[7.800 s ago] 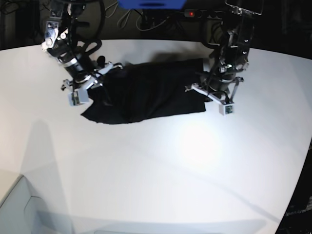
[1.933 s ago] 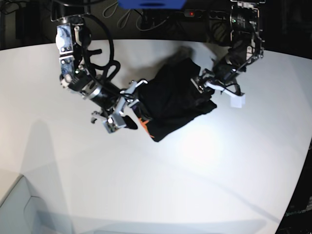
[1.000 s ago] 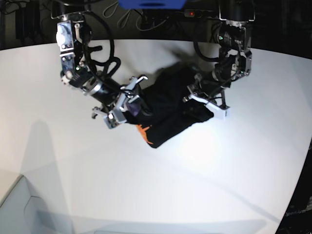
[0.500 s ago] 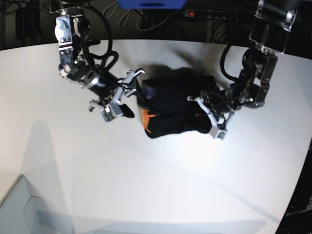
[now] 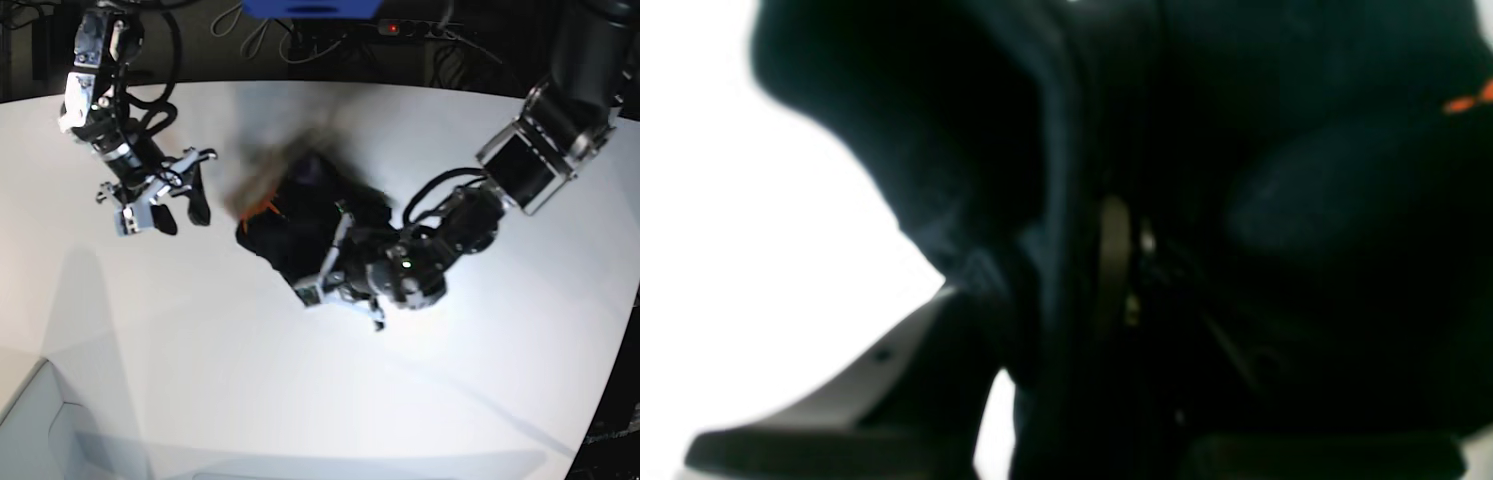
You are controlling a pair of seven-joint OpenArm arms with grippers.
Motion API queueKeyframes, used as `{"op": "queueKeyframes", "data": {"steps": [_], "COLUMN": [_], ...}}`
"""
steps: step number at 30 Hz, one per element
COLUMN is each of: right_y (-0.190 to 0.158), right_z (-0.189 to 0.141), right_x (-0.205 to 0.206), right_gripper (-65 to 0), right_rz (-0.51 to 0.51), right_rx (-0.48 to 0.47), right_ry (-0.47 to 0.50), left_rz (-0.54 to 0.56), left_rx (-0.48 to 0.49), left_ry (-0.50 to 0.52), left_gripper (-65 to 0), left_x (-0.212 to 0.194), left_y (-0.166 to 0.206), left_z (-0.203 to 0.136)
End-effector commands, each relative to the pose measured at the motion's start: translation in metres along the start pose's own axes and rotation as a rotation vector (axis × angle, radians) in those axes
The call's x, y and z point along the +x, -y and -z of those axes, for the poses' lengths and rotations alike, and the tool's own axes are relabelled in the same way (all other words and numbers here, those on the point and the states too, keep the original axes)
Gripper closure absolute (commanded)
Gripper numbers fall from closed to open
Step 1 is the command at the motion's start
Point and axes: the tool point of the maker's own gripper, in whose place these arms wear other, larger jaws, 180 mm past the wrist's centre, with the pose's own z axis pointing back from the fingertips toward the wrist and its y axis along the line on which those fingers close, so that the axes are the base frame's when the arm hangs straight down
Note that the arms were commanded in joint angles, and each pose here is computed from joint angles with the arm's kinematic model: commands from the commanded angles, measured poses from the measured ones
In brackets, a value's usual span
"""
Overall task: Layout the t-shirt on the table in an organized manner, then fold the t-shirt properly
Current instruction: 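Press the folded bundle flat with the left gripper and release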
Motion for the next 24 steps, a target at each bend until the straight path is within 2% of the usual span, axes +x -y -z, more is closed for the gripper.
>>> {"op": "queueKeyframes", "data": {"steps": [1,4,7,9,14,16,21,24], "right_y": [0.002,0.020,0.027,0.035,0.043,0.043,0.042,0.042], "right_z": [-0.007,-0.021,-0.031,-0.039,-0.050,-0.051,-0.052,-0.050], "right_x": [0.013,0.006,-0.002,-0.006,-0.011,-0.012,-0.013,-0.010], "right_gripper": [-32.6,-32.6,-32.6,-32.6,-32.6,-32.6,-32.6,-32.6], "right_rz": [-0.006,0.004,0.021,0.040,0.077,0.077,0.078,0.077], "right_rx": [-0.003,-0.062,-0.096,-0.132,-0.183,-0.183,-0.183,-0.180], "right_ry": [0.052,0.041,0.028,0.028,0.032,0.028,0.025,0.033], "left_rz": [0.059,0.264,0.377,0.431,0.475,0.478,0.501,0.533], "left_rx": [0.018,-0.019,0.026,0.037,0.046,0.053,0.092,0.133], "left_ry": [-0.003,-0.070,-0.080,-0.091,-0.086,-0.080,-0.055,0.001], "left_gripper": [-0.2,-0.3,-0.5,-0.5,-1.8,-7.0,-27.1,-35.5], "left_x": [0.011,0.023,0.038,0.046,0.062,0.065,0.081,0.103], "left_y": [-0.007,0.009,0.011,0.015,0.017,0.013,0.001,-0.003], "left_z": [0.000,0.025,0.042,0.052,0.058,0.056,0.047,0.034]}}
